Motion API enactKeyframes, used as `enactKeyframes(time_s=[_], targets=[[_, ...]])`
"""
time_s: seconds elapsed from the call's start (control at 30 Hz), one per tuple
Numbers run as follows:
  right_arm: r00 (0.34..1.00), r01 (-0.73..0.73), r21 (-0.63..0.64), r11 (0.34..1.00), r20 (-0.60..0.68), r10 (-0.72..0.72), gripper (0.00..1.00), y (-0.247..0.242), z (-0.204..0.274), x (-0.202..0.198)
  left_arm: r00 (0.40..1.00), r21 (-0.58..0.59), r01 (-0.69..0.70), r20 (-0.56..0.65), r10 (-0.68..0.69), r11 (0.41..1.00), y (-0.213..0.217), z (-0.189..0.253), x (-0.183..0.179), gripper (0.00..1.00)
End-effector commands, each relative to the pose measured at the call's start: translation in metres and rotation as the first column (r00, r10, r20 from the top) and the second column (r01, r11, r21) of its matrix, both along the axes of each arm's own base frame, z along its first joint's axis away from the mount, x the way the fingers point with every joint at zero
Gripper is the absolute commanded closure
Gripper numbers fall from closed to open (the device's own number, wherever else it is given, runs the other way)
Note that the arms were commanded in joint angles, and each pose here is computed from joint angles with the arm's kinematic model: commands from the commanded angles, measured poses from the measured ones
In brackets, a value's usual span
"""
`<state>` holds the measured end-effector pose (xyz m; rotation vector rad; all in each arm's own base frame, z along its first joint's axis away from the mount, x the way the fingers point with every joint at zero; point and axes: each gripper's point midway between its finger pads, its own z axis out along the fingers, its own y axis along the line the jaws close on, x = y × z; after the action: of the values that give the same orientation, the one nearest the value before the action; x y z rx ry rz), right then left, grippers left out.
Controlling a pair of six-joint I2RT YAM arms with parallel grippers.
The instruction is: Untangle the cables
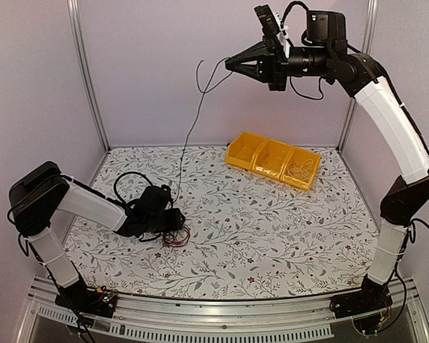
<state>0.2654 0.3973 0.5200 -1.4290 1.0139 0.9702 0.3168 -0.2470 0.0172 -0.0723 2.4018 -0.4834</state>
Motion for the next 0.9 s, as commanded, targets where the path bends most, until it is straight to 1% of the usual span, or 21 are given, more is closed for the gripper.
enactKeyframes(time_s=[0.0, 0.2, 0.3, 0.43, 0.6, 0.77, 0.87], targets=[[0.99, 0.106, 0.057, 0.993, 0.085, -0.11, 1.0, -0.053, 0.035, 0.021, 0.998, 0.07, -0.001, -0.066, 0.006, 0.998, 0.015, -0.023, -0.007, 0.58], [0.965, 0.226, 0.137, 0.964, 0.101, -0.241, 1.0, -0.13, 0.074, 0.045, 0.997, 0.088, -0.004, -0.072, 0.01, 0.996, 0.018, -0.026, -0.008, 0.58], [0.95, 0.283, 0.143, 0.949, 0.095, -0.297, 1.0, -0.15, 0.078, 0.054, 0.998, 0.091, -0.006, -0.068, 0.012, 0.996, 0.018, -0.024, -0.007, 0.58], [0.93, 0.342, 0.143, 0.929, 0.089, -0.356, 1.0, -0.162, 0.075, 0.067, 0.999, 0.082, 0.0, -0.041, 0.003, 0.997, 0.016, -0.012, -0.004, 0.58], [0.893, 0.434, 0.136, 0.891, 0.07, -0.446, 1.0, -0.173, 0.064, 0.092, 0.997, 0.03, 0.065, 0.046, -0.067, 0.997, 0.004, 0.023, 0.0, 0.57], [0.816, 0.562, 0.14, 0.815, 0.063, -0.574, 1.0, -0.191, 0.055, 0.122, 0.976, -0.029, 0.144, 0.17, -0.137, 0.989, -0.008, 0.069, -0.002, 0.52], [0.783, 0.608, 0.146, 0.781, 0.058, -0.62, 1.0, -0.2, 0.051, 0.135, 0.955, -0.052, 0.177, 0.251, -0.158, 0.983, -0.01, 0.096, -0.004, 0.5]])
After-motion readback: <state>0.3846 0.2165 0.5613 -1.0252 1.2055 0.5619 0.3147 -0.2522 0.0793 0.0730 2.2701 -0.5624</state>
